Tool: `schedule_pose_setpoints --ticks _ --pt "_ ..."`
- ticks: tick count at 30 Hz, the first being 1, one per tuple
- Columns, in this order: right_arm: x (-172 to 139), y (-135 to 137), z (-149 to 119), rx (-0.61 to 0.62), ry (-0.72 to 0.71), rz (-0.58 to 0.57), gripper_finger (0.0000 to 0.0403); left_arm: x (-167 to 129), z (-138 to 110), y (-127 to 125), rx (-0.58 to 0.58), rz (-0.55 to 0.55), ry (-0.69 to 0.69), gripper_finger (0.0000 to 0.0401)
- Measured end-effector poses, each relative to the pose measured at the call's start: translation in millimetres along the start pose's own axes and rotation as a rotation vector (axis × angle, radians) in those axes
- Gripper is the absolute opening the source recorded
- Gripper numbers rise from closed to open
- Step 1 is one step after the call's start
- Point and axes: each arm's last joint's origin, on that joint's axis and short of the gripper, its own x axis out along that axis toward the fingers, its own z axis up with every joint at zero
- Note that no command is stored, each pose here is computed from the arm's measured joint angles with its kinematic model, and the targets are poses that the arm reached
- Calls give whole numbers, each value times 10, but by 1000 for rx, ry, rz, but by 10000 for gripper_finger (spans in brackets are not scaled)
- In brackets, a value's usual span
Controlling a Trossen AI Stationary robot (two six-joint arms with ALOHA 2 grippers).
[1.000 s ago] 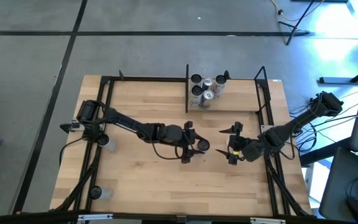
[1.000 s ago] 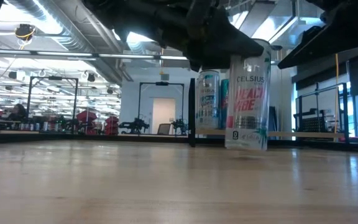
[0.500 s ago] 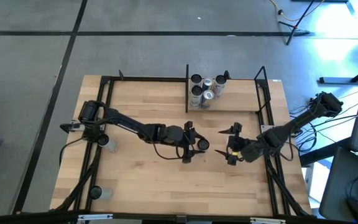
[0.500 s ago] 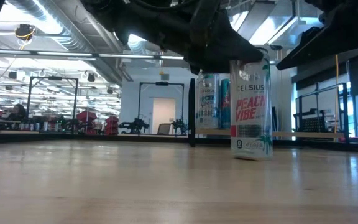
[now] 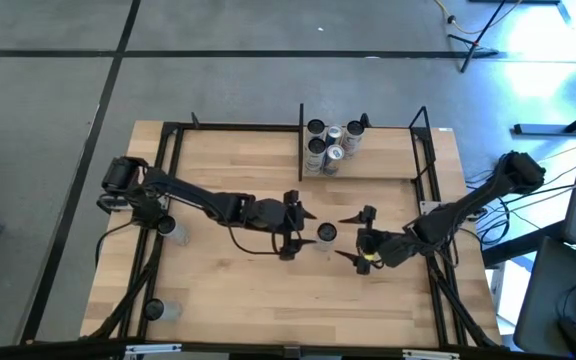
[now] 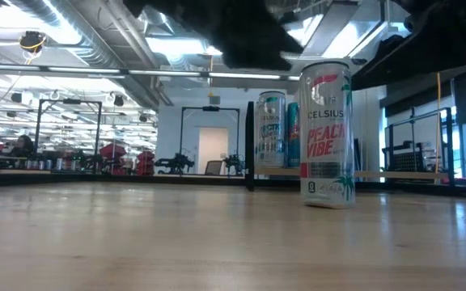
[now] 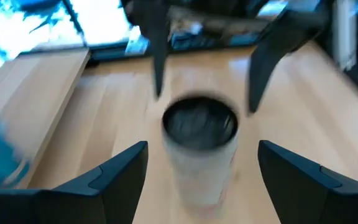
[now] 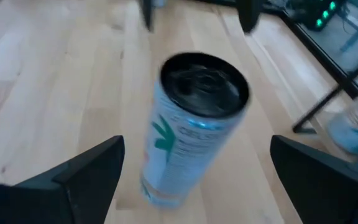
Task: Place canned beverage on shelf
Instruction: Put the top black soda can on the shelf aligned with the other black soda can
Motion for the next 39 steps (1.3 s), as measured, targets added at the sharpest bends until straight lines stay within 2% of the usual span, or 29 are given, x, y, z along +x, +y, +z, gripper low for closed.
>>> schedule_pose_setpoints --ticks 6,12,16,20,29,32,38,39 --pt "113 -64 -216 42 -133 43 388 -9 -212 -55 11 60 61 283" --pt "202 -203 -406 132 -236 108 388 -21 -455 -100 15 57 5 283" --pt "266 -182 -391 121 -291 168 388 -44 -625 -89 26 82 -21 283" --pt "347 -140 -384 86 -301 132 388 -70 -692 -81 13 84 -82 283" --pt "592 -162 -369 86 -256 67 382 -76 -713 -80 13 84 -89 283" --pt "612 -167 -379 80 -250 70 349 -76 -715 -80 16 84 -87 283" --pt "601 -166 -370 59 -254 74 226 -76 -717 -80 31 84 -84 283" --pt "591 -171 -363 52 -254 74 217 -76 -717 -80 32 84 -84 283"
